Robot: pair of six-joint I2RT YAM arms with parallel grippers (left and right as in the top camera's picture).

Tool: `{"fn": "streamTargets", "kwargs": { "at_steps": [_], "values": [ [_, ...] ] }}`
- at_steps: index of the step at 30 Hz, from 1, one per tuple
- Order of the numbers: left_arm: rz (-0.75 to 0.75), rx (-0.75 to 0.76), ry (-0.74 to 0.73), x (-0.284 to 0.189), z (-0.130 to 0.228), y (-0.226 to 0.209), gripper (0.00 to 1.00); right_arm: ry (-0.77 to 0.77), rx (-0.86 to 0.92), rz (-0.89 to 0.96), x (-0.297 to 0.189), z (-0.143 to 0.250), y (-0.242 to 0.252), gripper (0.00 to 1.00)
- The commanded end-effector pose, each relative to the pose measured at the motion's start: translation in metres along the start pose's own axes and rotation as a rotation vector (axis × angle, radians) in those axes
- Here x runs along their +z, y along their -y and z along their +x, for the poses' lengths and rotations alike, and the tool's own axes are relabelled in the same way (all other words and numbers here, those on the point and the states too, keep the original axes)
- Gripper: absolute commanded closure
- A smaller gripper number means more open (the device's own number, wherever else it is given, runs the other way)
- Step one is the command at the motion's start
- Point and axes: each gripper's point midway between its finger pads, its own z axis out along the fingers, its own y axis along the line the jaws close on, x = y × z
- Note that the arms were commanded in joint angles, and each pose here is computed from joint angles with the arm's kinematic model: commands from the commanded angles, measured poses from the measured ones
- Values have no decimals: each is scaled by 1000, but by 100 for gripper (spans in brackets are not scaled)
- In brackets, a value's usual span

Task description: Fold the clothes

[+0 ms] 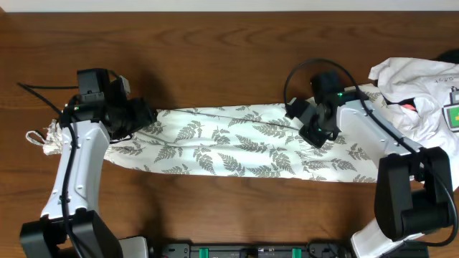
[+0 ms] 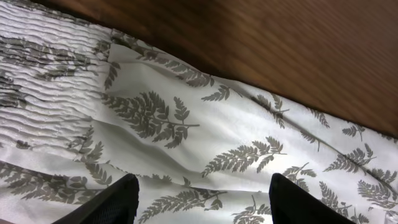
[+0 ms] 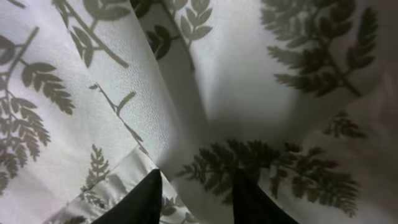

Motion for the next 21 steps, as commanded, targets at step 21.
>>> {"fn": "streamTargets", "kwargs": {
  "at_steps": [21],
  "values": [
    [-1, 4, -7, 0, 1, -1, 32, -62, 258, -33, -47, -9, -10, 99]
  ]
}}
